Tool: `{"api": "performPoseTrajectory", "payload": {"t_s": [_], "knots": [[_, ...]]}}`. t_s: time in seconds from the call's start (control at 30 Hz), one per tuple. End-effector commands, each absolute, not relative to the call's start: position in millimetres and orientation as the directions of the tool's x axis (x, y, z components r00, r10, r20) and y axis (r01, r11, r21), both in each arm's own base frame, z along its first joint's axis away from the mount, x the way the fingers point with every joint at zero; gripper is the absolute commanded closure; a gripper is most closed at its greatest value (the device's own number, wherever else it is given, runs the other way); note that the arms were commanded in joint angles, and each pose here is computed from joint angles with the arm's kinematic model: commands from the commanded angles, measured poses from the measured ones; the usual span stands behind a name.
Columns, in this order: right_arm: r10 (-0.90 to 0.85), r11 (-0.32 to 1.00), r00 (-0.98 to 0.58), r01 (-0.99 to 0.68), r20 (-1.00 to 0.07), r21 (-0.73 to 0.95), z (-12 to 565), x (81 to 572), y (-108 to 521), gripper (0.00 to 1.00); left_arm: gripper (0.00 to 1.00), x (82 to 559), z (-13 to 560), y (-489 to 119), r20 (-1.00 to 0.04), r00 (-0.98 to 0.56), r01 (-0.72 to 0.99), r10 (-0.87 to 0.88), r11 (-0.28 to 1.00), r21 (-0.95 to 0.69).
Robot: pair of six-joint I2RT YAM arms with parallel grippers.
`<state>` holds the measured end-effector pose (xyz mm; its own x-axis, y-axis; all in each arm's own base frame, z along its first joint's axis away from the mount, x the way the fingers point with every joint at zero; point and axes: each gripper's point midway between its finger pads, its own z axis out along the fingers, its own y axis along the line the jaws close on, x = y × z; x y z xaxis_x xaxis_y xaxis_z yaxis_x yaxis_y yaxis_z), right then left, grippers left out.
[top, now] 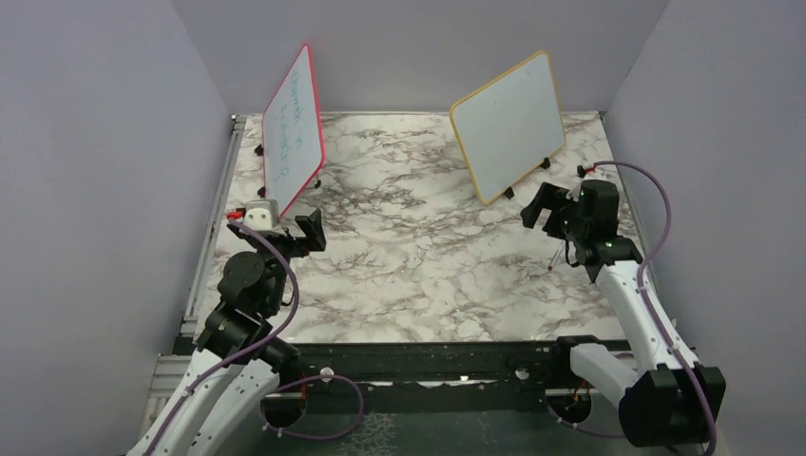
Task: Write a sentence on the whiteboard
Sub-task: Move the whiteboard stand to the center of the board.
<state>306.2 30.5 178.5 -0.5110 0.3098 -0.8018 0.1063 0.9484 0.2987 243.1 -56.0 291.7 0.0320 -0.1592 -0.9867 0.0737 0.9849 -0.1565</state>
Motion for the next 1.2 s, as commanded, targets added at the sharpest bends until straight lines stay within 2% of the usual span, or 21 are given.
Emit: {"api": "performPoseTrajectory", "payload": {"t_s": [0.0, 0.33, 0.5, 0.6, 0.7, 1.17], "knots": [[0.236, 0.958, -0.476, -0.030, -0.847, 0.284, 181, 337, 44, 0.00, 0.01, 245, 301, -72, -0.988, 0.037, 0.157, -0.152, 0.977, -0.145], [0.034, 0.990, -0.555, -0.095, -0.831, 0.105, 136, 419, 32, 0.01, 0.01, 246, 299, -79, -0.990, 0.034, 0.193, -0.135, 0.973, -0.126], [-0.035, 0.976, -0.578, -0.195, -0.815, 0.096, 110, 448, 38, 0.08, 0.01, 243, 301, -87, -0.990, 0.050, 0.242, -0.132, 0.963, -0.116], [-0.074, 0.959, -0.591, -0.264, -0.803, 0.106, 95, 457, 47, 0.15, 0.01, 244, 300, -86, -0.990, 0.050, 0.235, -0.130, 0.965, -0.115], [-0.105, 0.946, -0.593, -0.306, -0.798, 0.102, 82, 463, 51, 0.29, 0.01, 245, 299, -87, -0.990, 0.051, 0.238, -0.129, 0.965, -0.113], [-0.233, 0.910, -0.574, -0.413, -0.785, 0.033, 57, 484, 52, 0.53, 0.01, 248, 296, -93, -0.992, 0.044, 0.260, -0.117, 0.960, -0.102]]}}
